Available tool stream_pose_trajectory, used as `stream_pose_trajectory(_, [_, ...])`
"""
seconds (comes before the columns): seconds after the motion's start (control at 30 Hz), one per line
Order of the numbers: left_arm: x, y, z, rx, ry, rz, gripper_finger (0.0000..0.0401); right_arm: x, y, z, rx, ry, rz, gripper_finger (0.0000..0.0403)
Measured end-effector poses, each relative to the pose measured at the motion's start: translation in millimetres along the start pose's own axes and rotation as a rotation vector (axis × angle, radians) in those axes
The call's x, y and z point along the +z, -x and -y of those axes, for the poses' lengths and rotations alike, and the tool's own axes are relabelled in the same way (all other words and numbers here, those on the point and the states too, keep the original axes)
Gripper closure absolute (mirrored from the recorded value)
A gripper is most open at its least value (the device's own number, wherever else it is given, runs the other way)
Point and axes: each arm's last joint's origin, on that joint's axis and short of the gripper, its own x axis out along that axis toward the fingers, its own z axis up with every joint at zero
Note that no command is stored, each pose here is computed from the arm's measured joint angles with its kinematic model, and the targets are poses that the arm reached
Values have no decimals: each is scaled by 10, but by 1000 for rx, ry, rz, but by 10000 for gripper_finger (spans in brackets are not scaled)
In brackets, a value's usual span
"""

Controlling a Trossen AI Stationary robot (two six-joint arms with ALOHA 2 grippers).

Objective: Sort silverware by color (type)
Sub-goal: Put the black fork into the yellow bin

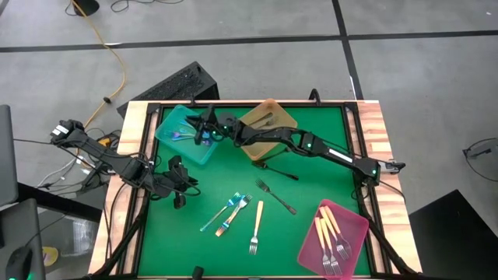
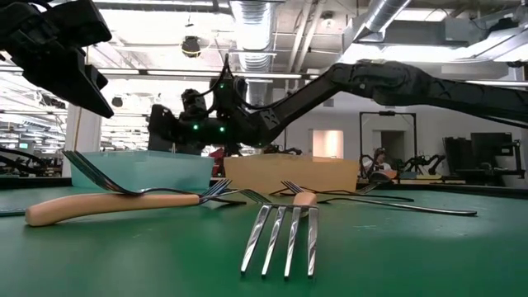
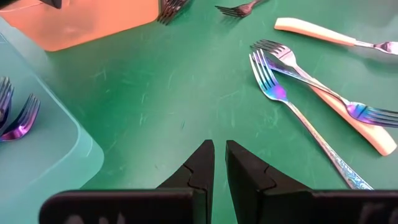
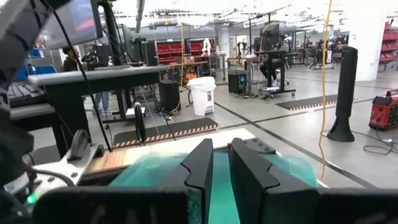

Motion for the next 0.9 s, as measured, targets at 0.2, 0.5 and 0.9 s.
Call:
stream_pose_trajectory(0.2, [8, -1, 5, -6, 17, 6, 376, 287, -30, -28, 6, 1, 38, 326])
stream_pose_trajectory(0.5, [42, 0, 2, 39, -1, 62, 376, 942, -20, -98, 64, 127, -139, 326])
stream_pose_trajectory(0.9, [55, 1, 5, 46, 8, 80, 376, 2430, 661, -243, 103, 676, -563, 326])
